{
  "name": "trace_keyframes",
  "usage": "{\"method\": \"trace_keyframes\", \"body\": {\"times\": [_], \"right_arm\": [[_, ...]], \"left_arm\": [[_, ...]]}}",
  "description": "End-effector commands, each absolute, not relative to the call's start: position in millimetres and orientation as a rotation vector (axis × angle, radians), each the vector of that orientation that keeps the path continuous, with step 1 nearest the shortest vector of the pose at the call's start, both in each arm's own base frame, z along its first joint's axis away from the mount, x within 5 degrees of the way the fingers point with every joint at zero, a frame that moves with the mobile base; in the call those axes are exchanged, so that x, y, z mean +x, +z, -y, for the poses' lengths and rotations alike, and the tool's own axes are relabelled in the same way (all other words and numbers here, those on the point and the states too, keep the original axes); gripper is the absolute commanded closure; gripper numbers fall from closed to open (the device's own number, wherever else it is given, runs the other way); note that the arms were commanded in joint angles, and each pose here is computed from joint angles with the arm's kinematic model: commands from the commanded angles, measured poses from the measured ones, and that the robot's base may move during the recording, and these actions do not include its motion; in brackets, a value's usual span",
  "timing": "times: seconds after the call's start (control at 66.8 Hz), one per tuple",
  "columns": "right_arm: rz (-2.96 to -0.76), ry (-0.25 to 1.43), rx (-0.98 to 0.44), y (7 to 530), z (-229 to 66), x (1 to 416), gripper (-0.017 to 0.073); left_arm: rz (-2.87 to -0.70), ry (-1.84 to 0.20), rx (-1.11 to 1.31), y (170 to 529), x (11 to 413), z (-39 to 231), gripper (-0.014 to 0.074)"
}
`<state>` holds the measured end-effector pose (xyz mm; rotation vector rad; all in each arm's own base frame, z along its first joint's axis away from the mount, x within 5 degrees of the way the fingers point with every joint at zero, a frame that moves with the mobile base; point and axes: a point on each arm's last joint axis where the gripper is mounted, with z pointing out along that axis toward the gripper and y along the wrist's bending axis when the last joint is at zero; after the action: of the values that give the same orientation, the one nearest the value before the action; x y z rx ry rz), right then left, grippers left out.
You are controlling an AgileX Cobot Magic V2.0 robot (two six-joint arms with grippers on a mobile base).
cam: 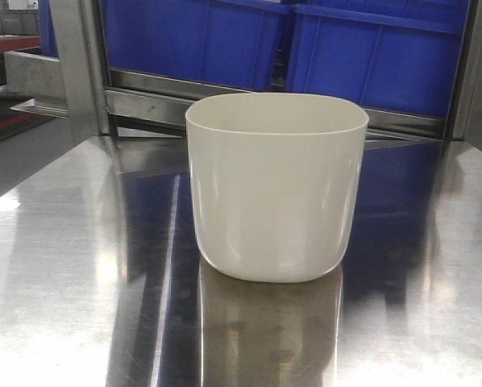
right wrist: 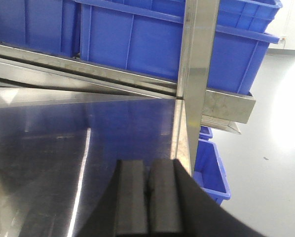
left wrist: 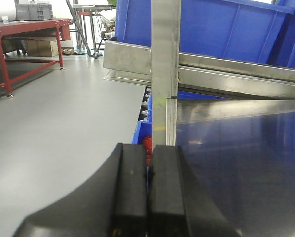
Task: Move white bin to right shelf second layer
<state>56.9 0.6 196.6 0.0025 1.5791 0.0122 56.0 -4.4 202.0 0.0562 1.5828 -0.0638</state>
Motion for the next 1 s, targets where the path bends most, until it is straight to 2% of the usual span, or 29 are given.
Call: {"method": "trace_keyframes", "body": {"times": [0.0, 0.987], "right_arm": [[-1.450, 0.002, 0.005, 211.7, 0.2, 54.0, 0.0503], [-1.461, 0.005, 0.004, 218.9, -0.1, 53.2, 0.0503]], "left_arm": [[-1.512, -0.074, 0.045, 198.7, 56.1, 4.3, 0.0509], [-1.512, -0.074, 0.045, 198.7, 56.1, 4.3, 0.0509]]}}
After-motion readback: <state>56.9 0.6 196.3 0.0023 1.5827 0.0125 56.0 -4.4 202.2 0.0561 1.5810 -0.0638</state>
